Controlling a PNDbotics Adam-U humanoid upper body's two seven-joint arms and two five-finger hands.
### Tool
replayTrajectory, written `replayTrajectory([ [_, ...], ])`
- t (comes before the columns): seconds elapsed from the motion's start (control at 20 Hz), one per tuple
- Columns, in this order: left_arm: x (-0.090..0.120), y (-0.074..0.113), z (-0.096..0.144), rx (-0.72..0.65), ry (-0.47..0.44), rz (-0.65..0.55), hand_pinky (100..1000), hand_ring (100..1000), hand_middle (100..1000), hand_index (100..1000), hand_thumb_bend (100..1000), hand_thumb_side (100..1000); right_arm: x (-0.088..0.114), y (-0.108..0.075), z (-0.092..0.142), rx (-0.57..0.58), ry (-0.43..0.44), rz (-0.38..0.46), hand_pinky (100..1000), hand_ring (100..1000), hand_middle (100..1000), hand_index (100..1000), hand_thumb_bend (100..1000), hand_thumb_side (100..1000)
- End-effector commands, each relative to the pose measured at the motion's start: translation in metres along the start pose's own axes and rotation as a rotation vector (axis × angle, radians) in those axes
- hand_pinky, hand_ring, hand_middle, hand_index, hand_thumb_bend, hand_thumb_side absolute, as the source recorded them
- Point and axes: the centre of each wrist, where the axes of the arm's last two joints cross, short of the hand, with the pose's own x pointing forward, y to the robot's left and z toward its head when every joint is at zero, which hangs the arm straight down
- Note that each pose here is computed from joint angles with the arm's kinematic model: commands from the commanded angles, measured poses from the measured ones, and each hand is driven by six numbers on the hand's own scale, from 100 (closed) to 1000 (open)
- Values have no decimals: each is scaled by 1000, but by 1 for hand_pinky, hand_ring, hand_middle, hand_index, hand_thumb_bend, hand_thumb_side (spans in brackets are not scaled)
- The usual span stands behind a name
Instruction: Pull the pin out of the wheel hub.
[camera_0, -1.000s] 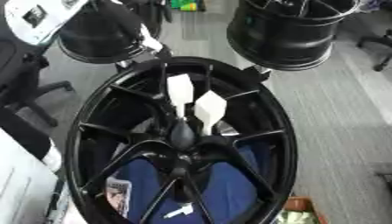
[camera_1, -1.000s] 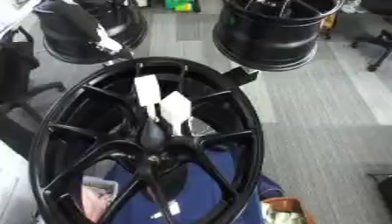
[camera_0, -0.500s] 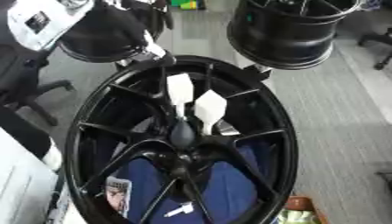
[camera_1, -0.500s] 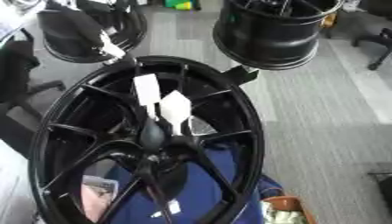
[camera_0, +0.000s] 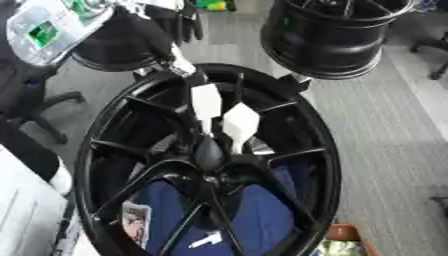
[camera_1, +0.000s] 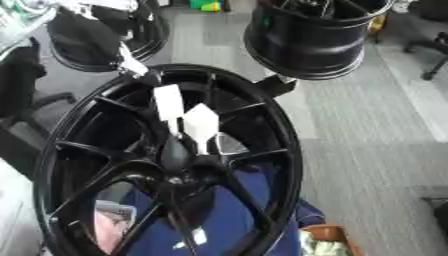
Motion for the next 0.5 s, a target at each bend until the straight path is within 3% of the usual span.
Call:
replayTrajectory([
  [0.05,6,8,8,16,14,-7,740,740,692,827,619,571,0,-8,0,-25,0,15,888,845,810,872,100,209],
  [0.5,14,1,-2,-17,52,12,752,751,707,832,604,488,0,-5,1,-19,3,11,889,844,809,872,100,225],
])
